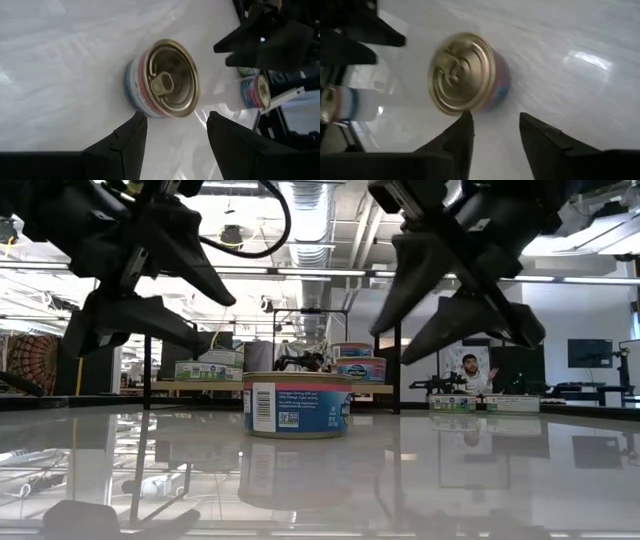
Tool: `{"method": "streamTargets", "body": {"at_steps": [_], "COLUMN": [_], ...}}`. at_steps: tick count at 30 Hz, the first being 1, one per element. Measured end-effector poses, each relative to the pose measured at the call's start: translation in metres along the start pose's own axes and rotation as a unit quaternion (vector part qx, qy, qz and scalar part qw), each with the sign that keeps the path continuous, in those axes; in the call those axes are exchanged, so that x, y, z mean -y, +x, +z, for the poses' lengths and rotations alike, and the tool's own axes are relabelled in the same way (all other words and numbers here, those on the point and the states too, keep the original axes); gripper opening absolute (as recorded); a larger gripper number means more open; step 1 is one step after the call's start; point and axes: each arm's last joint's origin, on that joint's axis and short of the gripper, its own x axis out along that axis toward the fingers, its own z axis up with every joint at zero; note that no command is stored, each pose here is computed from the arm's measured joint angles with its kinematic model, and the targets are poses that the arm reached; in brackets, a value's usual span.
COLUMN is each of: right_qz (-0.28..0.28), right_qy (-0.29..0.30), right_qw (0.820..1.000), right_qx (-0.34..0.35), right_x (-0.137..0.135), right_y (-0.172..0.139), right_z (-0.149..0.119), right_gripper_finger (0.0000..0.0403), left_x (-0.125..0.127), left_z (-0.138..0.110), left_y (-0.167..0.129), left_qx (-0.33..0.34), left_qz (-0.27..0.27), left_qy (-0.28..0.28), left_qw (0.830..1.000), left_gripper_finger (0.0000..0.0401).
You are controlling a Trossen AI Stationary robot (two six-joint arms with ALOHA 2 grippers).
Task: Stack canned seafood by type on shelf
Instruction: Stack the blue tuna can on top of the blue tuna can on the shelf
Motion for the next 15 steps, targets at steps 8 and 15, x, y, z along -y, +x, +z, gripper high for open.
{"method": "streamTargets", "body": {"at_steps": [8,15], "right_qz": [0.0,0.001], "right_qy": [0.011,0.018], "right_qw": [1.0,1.0], "right_qx": [0.015,0.015], "right_x": [0.001,0.002], "right_y": [0.004,0.009], "right_z": [0.012,0.023], "right_gripper_finger": [0.0216,0.0199], "left_x": [0.0,0.002], "left_z": [-0.004,-0.008], "left_y": [-0.003,0.016], "left_qx": [0.016,0.009], "left_qz": [0.003,0.025], "left_qy": [-0.027,-0.005], "left_qw": [1.0,1.0], "left_gripper_finger": [0.0196,0.0196]}}
